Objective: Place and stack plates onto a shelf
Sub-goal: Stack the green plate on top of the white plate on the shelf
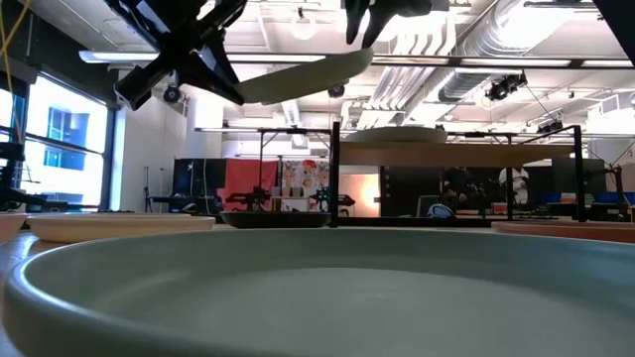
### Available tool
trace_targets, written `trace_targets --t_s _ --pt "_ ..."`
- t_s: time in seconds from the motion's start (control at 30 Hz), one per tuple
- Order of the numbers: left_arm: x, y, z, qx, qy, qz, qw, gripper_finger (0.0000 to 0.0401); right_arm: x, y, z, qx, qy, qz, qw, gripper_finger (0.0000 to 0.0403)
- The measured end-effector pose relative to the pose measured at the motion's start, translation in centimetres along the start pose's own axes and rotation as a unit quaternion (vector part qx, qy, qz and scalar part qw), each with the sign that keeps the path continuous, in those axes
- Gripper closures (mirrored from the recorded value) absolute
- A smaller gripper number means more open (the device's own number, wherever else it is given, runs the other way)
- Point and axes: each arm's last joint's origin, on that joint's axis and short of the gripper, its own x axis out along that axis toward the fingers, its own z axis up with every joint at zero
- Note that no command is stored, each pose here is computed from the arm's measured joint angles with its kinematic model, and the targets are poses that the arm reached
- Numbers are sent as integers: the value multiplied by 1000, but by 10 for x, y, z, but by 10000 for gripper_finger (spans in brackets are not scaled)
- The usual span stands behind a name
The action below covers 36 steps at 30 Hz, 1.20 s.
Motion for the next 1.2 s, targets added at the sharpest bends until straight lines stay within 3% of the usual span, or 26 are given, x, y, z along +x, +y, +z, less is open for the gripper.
trace_targets --t_s 0.23,0.6,0.8,0.9,1.2 --pt "-1 3 1 26 11 20 999 400 2 -7 8 11 -1 -5 1000 324" --pt "0 4 1 22 13 26 999 399 5 -13 15 15 14 4 1000 328" --pt "0 6 1 15 12 32 999 392 7 -13 15 7 33 17 999 388" --pt "1 7 -1 12 13 33 999 391 7 -13 15 8 34 16 999 394" --pt "3 8 -3 -62 16 35 997 389 7 -13 16 12 31 14 999 402"
